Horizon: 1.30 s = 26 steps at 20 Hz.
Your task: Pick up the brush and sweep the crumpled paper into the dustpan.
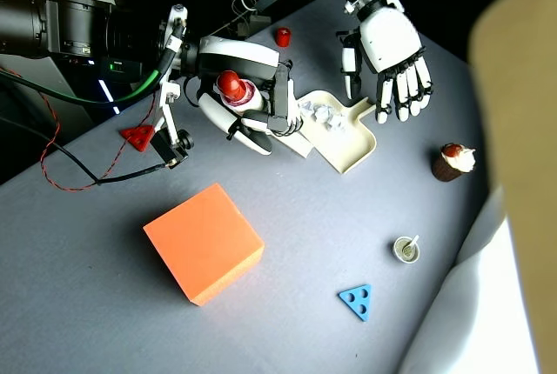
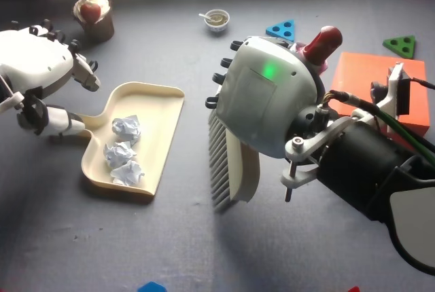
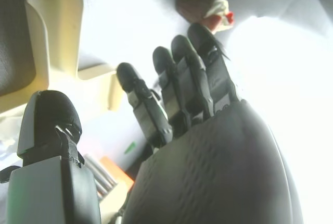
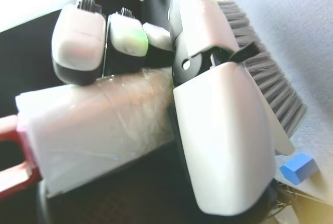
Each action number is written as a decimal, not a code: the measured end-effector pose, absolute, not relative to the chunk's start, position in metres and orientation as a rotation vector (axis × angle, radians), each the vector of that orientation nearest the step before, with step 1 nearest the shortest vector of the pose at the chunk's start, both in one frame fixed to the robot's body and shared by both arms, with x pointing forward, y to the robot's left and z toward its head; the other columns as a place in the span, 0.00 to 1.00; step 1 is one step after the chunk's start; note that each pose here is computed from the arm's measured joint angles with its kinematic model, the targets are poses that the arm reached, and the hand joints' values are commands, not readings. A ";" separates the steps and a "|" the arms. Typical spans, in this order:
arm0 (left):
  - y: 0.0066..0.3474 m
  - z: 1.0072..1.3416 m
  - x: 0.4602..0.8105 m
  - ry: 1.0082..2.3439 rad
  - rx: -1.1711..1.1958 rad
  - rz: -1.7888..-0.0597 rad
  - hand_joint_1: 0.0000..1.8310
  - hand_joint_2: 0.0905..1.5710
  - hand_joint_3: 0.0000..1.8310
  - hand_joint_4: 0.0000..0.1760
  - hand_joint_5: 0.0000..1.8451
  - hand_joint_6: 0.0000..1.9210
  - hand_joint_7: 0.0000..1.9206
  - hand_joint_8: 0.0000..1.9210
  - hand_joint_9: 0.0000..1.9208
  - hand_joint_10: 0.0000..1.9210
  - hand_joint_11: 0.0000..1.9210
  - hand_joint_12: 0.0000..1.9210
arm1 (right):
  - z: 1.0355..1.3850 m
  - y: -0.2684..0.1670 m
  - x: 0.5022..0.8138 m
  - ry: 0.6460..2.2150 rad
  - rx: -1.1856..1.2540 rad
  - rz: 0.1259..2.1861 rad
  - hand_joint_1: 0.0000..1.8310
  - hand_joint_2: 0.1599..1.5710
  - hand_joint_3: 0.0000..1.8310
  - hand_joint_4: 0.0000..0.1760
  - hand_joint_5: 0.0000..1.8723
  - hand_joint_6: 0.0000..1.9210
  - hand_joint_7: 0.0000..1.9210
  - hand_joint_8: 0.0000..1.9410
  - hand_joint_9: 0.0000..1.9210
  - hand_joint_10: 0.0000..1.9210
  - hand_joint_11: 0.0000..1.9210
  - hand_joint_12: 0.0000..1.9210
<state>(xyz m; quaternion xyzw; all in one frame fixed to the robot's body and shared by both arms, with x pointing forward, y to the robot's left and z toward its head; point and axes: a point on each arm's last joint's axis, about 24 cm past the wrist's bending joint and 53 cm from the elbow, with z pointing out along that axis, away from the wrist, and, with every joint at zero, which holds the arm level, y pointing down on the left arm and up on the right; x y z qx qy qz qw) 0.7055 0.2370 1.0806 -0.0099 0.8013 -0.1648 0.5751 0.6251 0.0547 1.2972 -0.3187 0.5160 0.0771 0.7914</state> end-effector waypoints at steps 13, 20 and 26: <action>0.219 1.135 0.723 1.788 0.012 -0.440 0.49 0.63 0.00 0.46 0.38 0.00 0.24 0.00 0.18 0.00 0.02 0.34 | 1.270 0.040 0.631 1.248 -0.700 0.103 0.45 0.42 0.00 0.18 0.15 0.49 0.07 0.73 0.04 0.88 0.00 0.98; 0.210 1.177 0.728 1.713 -0.024 -0.489 0.48 0.64 0.00 0.46 0.38 0.00 0.23 0.00 0.17 0.00 0.02 0.35 | 1.285 0.031 0.610 1.246 -0.689 0.196 0.39 0.39 0.00 0.00 0.00 0.00 0.01 0.00 0.01 0.00 0.02 0.06; 0.215 1.190 0.719 1.687 -0.037 -0.495 0.47 0.65 0.00 0.42 0.36 0.00 0.23 0.00 0.17 0.00 0.02 0.34 | 1.299 -0.015 0.602 1.280 -0.586 0.327 0.36 0.41 0.00 0.00 0.00 0.00 0.00 0.00 0.00 0.00 0.02 0.05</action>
